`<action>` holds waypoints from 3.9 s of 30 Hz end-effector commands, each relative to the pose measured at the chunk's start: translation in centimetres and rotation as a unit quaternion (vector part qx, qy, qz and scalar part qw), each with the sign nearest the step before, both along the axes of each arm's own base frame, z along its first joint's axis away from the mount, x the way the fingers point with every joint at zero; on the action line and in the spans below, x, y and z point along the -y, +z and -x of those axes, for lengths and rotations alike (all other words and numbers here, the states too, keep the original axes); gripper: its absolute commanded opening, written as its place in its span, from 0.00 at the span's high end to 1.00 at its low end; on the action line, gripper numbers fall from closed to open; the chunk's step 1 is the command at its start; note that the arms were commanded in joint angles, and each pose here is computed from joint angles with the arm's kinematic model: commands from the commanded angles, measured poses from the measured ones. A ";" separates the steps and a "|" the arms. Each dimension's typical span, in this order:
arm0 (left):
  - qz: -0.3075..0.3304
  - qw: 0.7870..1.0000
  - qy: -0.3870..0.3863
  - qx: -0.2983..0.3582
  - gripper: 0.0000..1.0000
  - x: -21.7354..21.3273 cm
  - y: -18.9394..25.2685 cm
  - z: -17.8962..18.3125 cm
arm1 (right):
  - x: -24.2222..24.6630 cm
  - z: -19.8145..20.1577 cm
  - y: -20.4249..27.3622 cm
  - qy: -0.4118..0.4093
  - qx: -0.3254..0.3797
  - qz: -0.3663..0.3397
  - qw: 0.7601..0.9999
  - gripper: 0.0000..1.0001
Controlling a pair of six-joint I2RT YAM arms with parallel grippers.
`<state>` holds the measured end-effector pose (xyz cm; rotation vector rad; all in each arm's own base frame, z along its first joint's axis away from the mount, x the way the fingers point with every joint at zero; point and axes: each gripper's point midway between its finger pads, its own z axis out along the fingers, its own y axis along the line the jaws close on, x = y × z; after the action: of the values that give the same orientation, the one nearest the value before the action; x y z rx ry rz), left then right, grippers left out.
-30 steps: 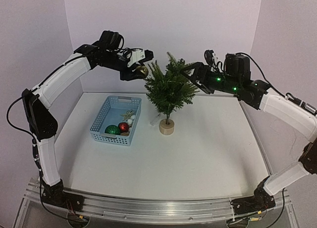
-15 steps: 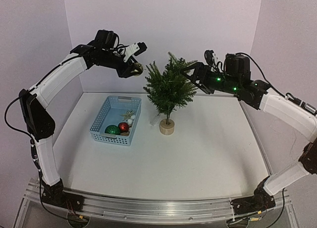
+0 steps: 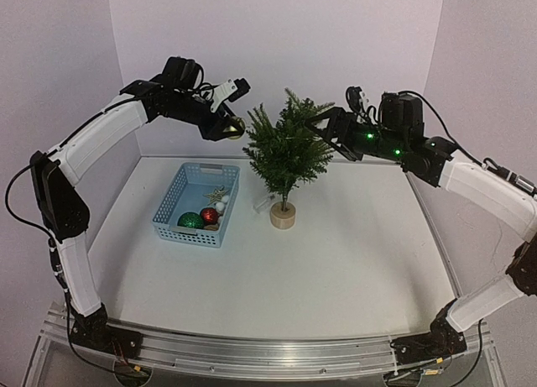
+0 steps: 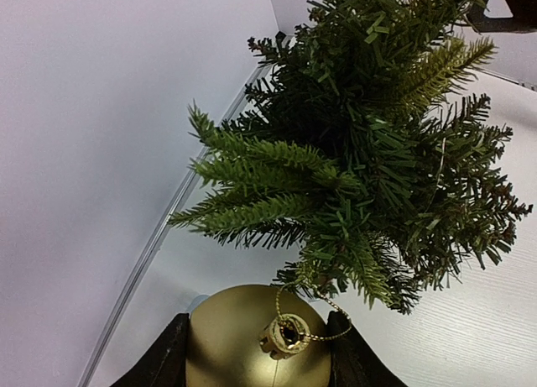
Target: Decorate the small christmas tree
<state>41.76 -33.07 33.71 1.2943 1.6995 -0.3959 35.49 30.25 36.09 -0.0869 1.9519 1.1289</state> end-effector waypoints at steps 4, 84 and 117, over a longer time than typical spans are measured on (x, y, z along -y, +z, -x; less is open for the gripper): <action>0.025 0.999 -0.019 0.014 0.54 0.1 2.8 1.8 | 0.4 0.2 1.7 -0.003 0.021 -0.014 1.000 0.14; -0.011 0.997 -0.023 -0.077 0.57 1.2 -3.7 -0.3 | 0.4 0.6 3.4 0.005 0.034 -0.029 0.999 0.15; -0.020 0.997 -0.034 -0.062 0.22 1.6 -4.5 1.1 | -0.1 0.2 3.1 0.008 0.030 -0.029 0.999 0.15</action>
<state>41.26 -34.76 25.48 1.4135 1.8765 -0.5034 35.45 30.39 36.47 -0.0916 1.9378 1.1438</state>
